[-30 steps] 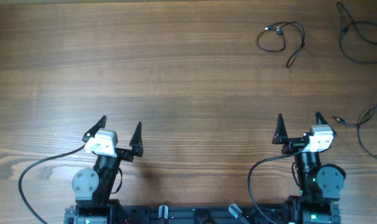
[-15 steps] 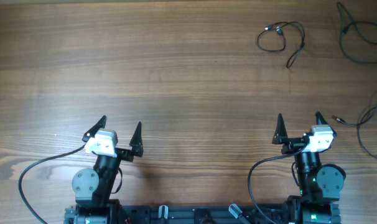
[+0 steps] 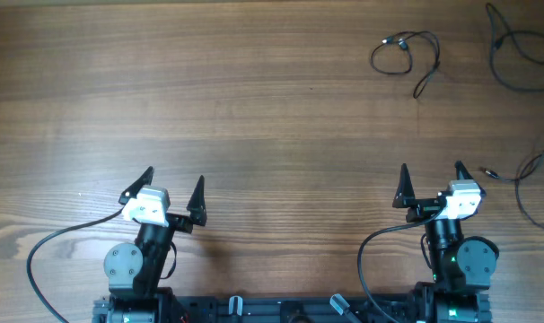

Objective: Untangle cables

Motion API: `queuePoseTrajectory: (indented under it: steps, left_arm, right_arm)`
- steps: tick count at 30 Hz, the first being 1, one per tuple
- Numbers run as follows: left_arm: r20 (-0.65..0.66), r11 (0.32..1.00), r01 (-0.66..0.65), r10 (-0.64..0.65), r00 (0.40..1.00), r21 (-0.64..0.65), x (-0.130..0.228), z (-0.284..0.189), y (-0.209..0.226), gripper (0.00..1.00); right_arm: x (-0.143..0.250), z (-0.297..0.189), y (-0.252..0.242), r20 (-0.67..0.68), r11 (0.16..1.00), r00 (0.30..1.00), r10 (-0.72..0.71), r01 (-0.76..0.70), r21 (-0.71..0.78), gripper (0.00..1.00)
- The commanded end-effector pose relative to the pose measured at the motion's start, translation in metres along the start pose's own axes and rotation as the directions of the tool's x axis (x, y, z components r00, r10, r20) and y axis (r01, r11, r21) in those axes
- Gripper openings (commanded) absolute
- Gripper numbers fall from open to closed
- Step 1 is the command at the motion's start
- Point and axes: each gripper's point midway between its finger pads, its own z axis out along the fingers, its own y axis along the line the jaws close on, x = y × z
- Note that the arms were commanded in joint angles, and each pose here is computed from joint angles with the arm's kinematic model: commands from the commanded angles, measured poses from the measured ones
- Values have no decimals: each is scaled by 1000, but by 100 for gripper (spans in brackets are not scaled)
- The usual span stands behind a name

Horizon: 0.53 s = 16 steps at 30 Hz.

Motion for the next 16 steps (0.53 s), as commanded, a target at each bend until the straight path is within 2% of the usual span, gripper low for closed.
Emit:
queuePoseTrajectory:
  steps: [1,16]
  left_arm:
    - [4,1000,-20,20,1000,1,2,0,0,100]
    - [5,1000,-20,20,1000,1,2,0,0,100]
  right_arm:
    - [-4,-1,-2,18,1000,1000,-3,3,13,99]
    - [-4,-1,-2,18,1000,1000,-3,3,13,100]
